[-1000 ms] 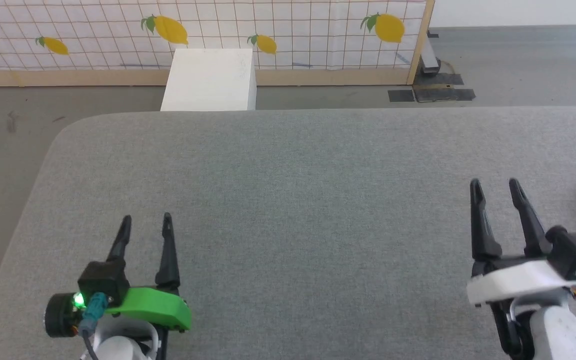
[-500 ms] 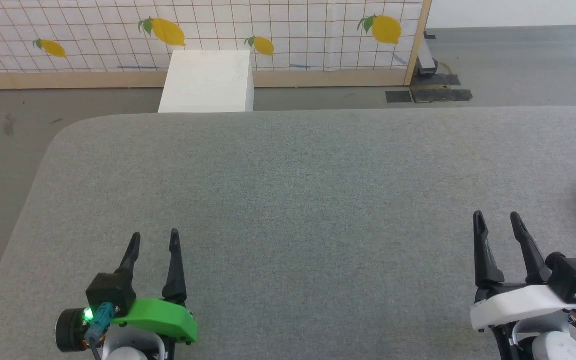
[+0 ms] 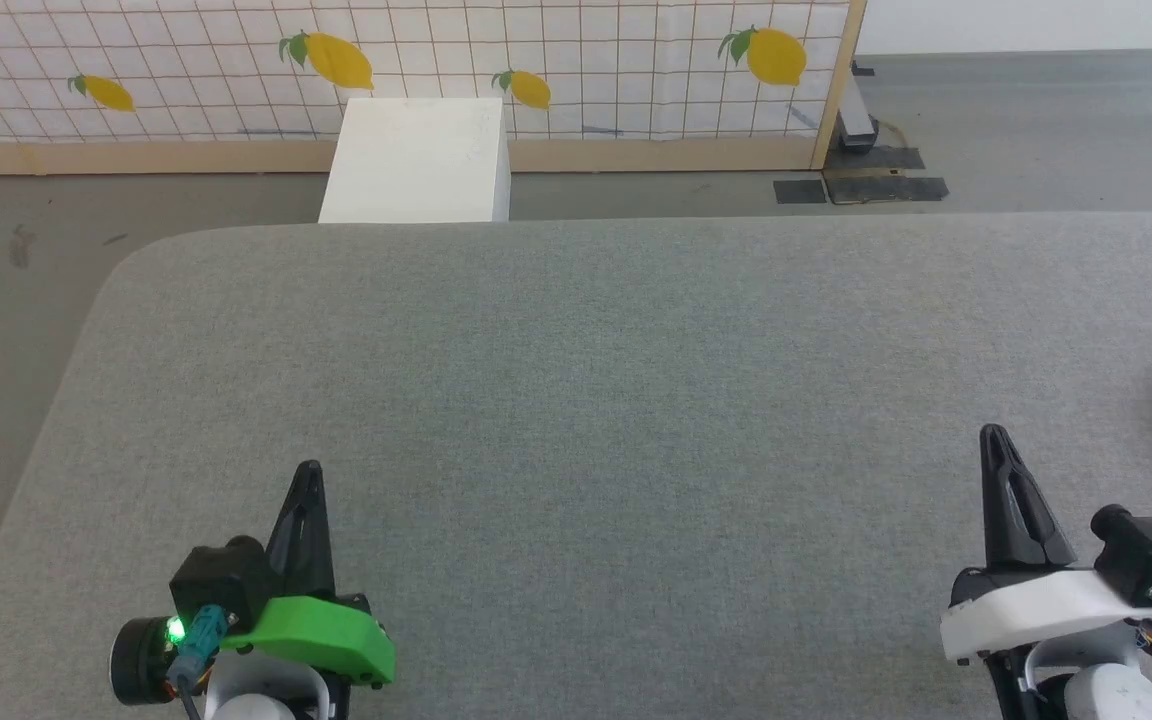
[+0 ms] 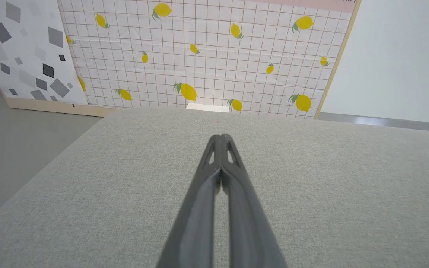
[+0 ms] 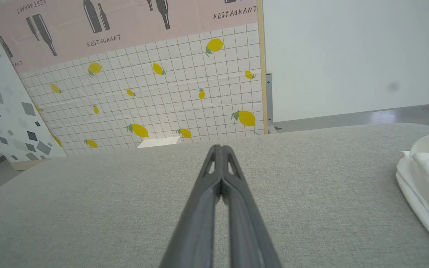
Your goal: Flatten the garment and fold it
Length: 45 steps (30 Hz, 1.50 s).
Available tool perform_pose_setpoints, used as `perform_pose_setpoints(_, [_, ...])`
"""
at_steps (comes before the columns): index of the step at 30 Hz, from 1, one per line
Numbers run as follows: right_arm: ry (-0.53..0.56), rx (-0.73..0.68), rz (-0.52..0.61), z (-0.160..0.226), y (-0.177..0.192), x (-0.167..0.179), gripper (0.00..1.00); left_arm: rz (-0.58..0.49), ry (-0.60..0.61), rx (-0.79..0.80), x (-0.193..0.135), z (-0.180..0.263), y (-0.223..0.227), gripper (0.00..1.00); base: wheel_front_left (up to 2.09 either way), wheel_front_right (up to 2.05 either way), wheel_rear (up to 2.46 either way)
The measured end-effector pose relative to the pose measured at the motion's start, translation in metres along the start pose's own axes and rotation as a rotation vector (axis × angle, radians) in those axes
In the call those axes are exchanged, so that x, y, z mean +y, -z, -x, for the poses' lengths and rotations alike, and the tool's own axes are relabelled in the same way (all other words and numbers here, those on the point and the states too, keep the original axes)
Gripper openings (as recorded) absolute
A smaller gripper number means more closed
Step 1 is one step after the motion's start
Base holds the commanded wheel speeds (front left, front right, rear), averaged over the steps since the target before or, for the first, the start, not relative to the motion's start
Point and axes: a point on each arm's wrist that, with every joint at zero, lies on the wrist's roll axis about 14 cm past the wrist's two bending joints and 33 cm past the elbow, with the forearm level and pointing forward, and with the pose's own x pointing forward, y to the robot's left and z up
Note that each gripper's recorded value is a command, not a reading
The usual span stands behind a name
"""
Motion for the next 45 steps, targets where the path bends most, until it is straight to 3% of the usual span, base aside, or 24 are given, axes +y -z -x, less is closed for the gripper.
perform_pose_setpoints(45, [-0.051, 0.031, 0.068, -0.003, -0.008, 0.014, 0.00, -0.051, 0.009, 0.016, -0.002, -0.003, -0.010, 0.00, 0.00, 0.00, 0.00])
